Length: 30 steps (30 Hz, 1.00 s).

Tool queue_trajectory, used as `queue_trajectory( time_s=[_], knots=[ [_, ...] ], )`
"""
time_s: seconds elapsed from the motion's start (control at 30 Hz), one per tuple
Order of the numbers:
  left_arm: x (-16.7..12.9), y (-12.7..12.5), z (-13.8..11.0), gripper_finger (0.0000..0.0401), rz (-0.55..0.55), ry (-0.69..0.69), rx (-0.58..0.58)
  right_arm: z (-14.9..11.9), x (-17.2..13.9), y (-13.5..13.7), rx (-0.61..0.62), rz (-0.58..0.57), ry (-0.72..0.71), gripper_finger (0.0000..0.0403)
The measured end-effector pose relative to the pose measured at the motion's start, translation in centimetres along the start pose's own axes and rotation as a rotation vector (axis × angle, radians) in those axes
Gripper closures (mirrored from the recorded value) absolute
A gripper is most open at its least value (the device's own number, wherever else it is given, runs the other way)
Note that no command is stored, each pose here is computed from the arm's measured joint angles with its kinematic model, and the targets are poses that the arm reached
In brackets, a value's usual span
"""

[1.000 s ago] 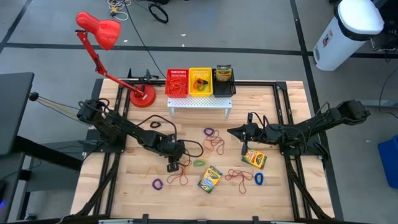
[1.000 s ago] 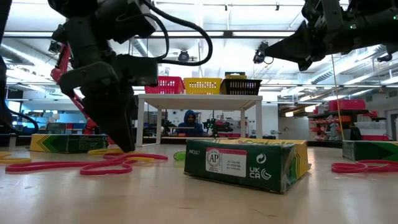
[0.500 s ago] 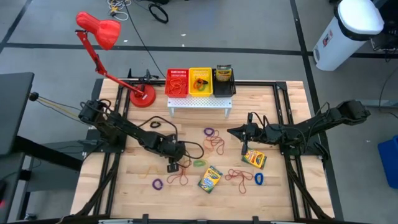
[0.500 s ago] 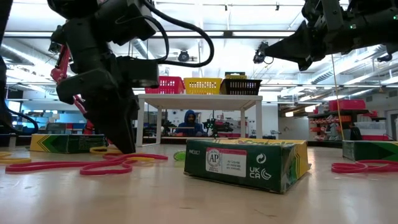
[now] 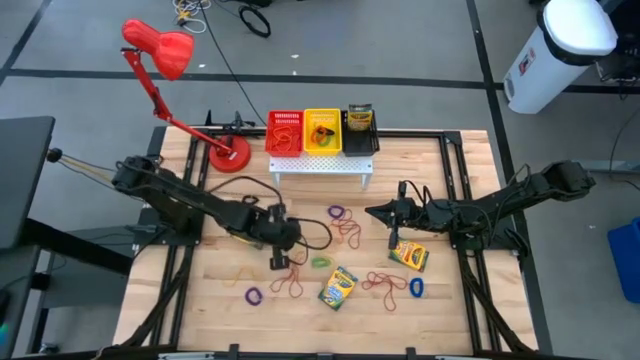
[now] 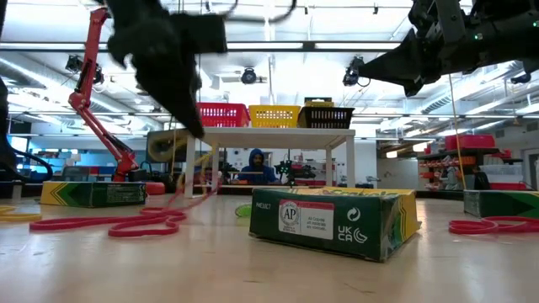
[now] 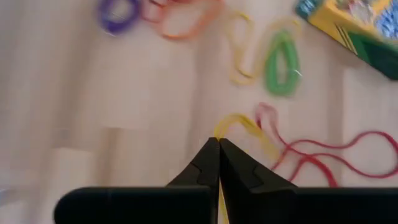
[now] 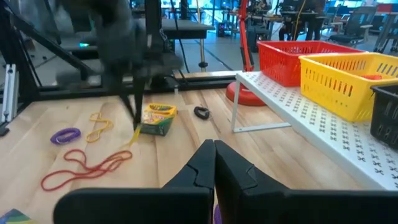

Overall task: Pick & Place Office Desk Supplies
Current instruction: Put the yellow rubber band into the red bin on the shelf

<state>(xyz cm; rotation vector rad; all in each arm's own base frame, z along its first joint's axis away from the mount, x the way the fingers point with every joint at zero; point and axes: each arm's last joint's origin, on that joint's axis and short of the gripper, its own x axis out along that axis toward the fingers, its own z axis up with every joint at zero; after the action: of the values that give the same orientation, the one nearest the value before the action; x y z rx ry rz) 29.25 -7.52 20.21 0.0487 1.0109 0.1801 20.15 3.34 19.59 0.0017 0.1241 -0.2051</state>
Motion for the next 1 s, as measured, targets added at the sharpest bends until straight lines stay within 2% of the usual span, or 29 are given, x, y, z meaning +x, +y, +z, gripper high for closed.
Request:
queue_trajectory(
  time_s=[0.23,0.37,0.6,0.73,0.9,1.0],
  knots=[
    [-4.9,3.5,1.9,0.0395,0.174,-0.062,-0.048,0.0,0.0,0.0,0.002,0.0,-0.003,0.0397],
    [-7.3,5.9,3.4,0.0394,0.287,-0.144,-0.046,0.0,0.0,0.0,0.003,0.0,-0.003,0.0397],
    [-10.6,11.9,5.8,0.0394,0.521,-0.221,-0.107,0.0,0.0,0.0,0.006,0.0,-0.004,0.0397],
    [-11.2,16.2,6.4,0.0394,0.616,-0.182,-0.117,0.0,0.0,0.0,0.007,0.0,-0.003,0.0397],
    [-10.4,21.6,6.2,0.0393,0.611,-0.125,-0.17,0.0,0.0,0.0,0.009,0.0,-0.005,0.0397],
    [-9.7,23.9,5.5,0.0393,0.606,-0.086,-0.206,0.0,0.0,0.0,0.008,0.0,-0.003,0.0397]
  ],
)
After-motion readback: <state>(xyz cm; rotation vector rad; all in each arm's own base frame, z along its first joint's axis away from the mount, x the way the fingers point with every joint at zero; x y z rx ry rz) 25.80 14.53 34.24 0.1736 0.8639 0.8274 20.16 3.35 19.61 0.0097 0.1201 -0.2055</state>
